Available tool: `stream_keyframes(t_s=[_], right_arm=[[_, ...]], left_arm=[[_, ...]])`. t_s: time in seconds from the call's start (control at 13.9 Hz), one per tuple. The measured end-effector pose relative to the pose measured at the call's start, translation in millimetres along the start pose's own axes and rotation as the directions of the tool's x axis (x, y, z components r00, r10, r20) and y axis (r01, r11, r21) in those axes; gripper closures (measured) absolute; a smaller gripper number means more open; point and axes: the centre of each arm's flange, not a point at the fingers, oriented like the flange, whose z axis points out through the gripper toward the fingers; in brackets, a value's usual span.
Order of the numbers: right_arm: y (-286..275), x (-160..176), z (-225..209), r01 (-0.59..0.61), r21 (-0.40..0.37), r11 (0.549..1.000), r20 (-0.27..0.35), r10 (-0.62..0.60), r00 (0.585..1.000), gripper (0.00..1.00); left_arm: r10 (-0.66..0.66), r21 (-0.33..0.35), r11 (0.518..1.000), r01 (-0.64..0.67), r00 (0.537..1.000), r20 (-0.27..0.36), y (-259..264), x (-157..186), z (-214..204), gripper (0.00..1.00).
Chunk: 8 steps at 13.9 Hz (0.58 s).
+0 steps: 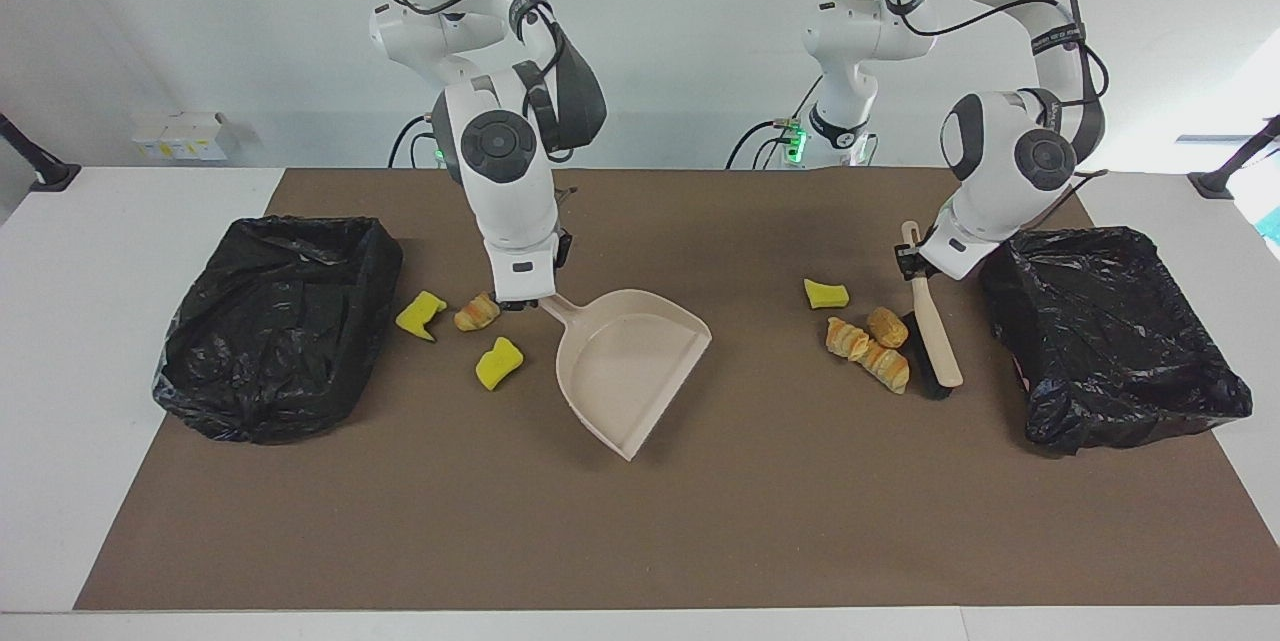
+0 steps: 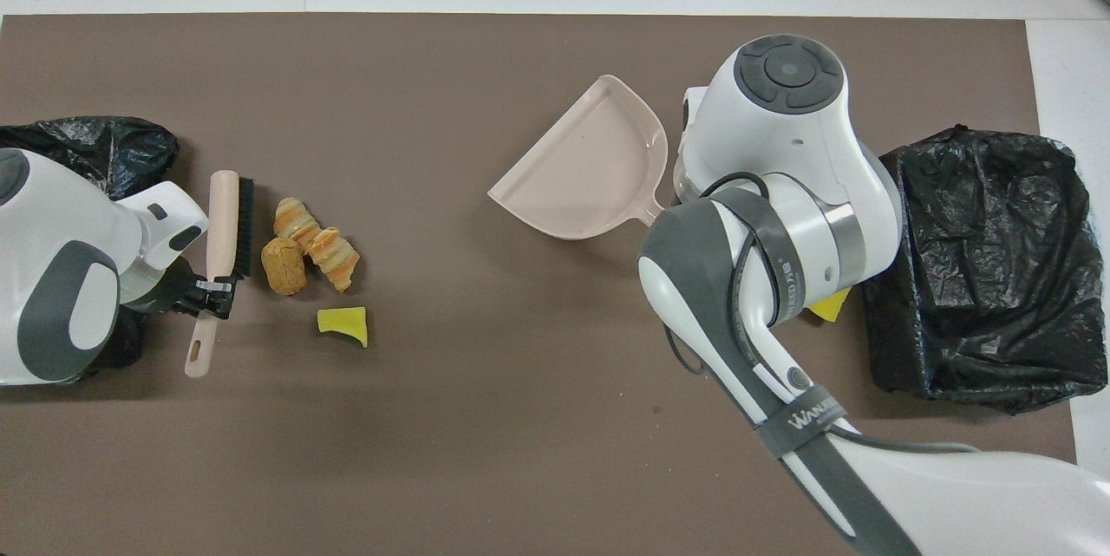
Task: Sweep and dump trash in bin
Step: 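Set the dustpan down with the right gripper while the left gripper aims the brush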
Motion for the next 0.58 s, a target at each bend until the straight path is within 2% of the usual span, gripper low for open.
stream_keyframes(t_s=[0.29, 0.58], right_arm=[[-12.5, -15.8, 30.1, 0.137, -0.011, 0.99, 0.013, -0.137, 0.99, 0.67], [-24.7, -23.1, 48.0, 0.316, -0.048, 0.948, 0.101, -0.31, 0.945, 0.67]], left_arm=[[-0.032, 0.007, 0.999, 0.032, 0.999, -0.015, 20.4, -11.4, 2.1, 0.74], [-0.06, 0.015, 0.998, 0.06, 0.998, -0.025, 43.2, -15.9, 7.3, 0.74]])
